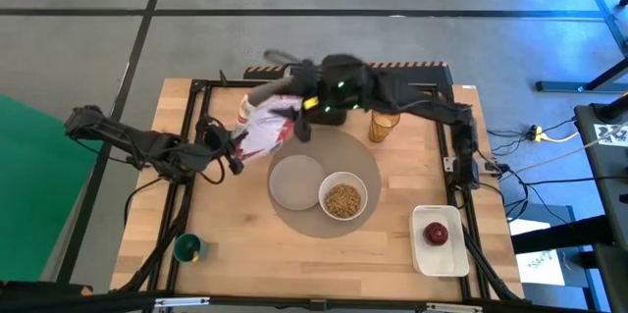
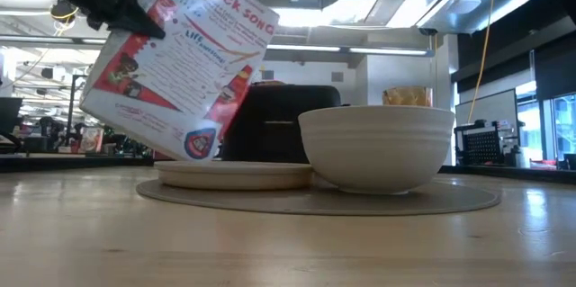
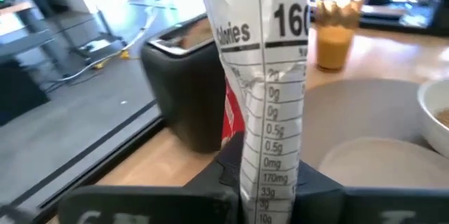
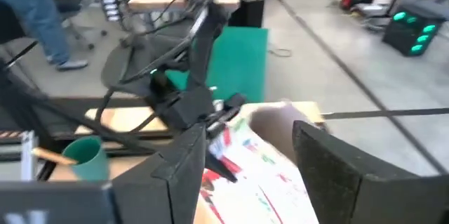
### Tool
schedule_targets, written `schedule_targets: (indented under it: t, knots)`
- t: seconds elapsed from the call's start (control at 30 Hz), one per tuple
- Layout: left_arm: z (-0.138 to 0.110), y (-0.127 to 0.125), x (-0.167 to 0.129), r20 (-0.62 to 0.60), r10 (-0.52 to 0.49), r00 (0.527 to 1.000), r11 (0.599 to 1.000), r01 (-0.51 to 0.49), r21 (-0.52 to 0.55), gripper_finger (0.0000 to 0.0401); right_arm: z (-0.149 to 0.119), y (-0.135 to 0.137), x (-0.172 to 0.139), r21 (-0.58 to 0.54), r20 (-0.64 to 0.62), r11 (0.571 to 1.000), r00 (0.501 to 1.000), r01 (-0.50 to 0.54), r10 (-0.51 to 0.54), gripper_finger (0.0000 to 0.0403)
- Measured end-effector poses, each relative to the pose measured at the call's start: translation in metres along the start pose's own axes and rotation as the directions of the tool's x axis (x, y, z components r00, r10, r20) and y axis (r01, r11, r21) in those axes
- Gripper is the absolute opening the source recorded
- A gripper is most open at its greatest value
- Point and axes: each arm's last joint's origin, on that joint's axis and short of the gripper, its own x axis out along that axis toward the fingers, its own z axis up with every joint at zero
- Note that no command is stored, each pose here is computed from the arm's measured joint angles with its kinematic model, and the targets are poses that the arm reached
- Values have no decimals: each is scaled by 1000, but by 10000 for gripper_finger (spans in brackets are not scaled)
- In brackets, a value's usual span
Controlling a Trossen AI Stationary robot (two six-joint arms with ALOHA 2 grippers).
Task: Arrange a breakfast setting
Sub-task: Pour the cereal into the white bowl
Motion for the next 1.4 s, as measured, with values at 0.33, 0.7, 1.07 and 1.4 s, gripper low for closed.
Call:
schedule_targets:
  t: [0.33,0.7,1.07,1.4]
  knots:
    - [12,20,-12,94,140,986,988,-132,-82,3,-11,-30,-21,27,-175,997,982,78,-73,209]
    - [11,42,-10,102,452,886,892,-444,-88,3,-10,-47,-34,11,-192,994,976,105,-101,209]
    - [-63,47,25,6,582,813,801,-573,-173,4,-29,-61,-42,83,-320,996,947,44,-15,209]
    - [-86,55,42,-97,511,854,852,-518,-70,4,-71,-55,-65,173,-366,978,929,118,-47,166]
